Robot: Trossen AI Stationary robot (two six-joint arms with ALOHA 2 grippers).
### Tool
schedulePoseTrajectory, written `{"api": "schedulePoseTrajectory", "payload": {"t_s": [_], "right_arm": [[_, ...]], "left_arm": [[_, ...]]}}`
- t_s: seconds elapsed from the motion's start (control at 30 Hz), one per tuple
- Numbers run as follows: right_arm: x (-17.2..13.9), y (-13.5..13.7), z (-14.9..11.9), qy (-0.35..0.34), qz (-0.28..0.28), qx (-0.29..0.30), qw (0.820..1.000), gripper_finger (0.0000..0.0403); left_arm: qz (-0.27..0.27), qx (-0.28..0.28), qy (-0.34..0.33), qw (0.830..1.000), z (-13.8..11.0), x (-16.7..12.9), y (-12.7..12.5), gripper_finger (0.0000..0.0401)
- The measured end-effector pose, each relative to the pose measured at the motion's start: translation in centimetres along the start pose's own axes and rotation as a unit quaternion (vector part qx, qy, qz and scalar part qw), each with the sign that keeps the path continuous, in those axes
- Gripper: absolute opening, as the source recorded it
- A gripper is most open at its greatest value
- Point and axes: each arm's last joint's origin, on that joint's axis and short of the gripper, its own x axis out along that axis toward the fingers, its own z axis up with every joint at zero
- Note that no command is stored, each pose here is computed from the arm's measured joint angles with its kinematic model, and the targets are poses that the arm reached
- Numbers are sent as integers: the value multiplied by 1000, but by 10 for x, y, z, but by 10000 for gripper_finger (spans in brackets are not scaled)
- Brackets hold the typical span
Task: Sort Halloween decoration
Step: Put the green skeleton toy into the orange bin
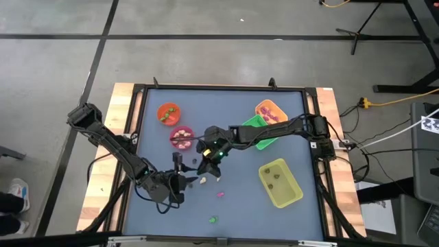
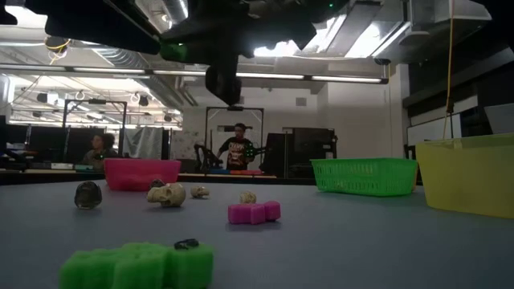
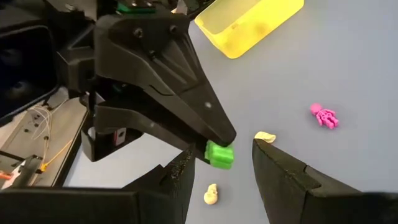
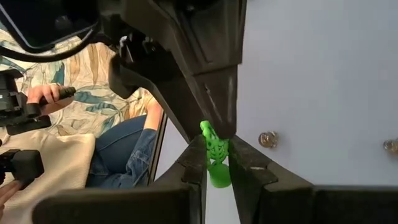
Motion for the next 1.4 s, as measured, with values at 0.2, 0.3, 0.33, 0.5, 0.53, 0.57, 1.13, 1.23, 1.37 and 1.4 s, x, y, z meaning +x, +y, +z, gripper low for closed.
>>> {"api": "schedulePoseTrajectory", "payload": {"t_s": [0.2, 0.3, 0.33, 0.5, 0.53, 0.57, 1.13, 1.23, 1.37, 1.4], "right_arm": [[-1, 1, 2, -3, 1, -2, 1000, 47], [-1, 1, 2, -3, 1, -2, 1000, 47], [-1, 1, 2, -3, 1, -2, 1000, 47], [-1, 1, 2, -3, 1, -2, 1000, 47], [-1, 1, 2, -3, 1, -2, 1000, 47], [-1, 1, 2, -3, 1, -2, 1000, 47], [-1, 1, 2, -2, 2, -3, 1000, 47], [-1, 1, 2, -2, 2, -3, 1000, 47], [-1, 1, 2, -6, -5, -4, 1000, 47], [-1, 1, 2, -6, -6, -4, 1000, 47]], "left_arm": [[0, 2, 1, 1000, 0, 0, 0, 141], [2, 14, 1, 1000, 0, 0, 0, 131], [2, 15, 1, 1000, 0, 0, 0, 126], [7, 17, 3, 1000, -1, 0, 0, 97], [7, 18, 3, 1000, -1, 0, 0, 91], [8, 19, 4, 1000, -1, 0, 0, 84], [7, 21, 7, 1000, -2, 0, 1, 15], [7, 21, 7, 1000, -2, 0, 1, 15], [7, 22, 7, 1000, -2, 0, 1, 14], [7, 22, 7, 1000, -2, 0, 1, 14]]}}
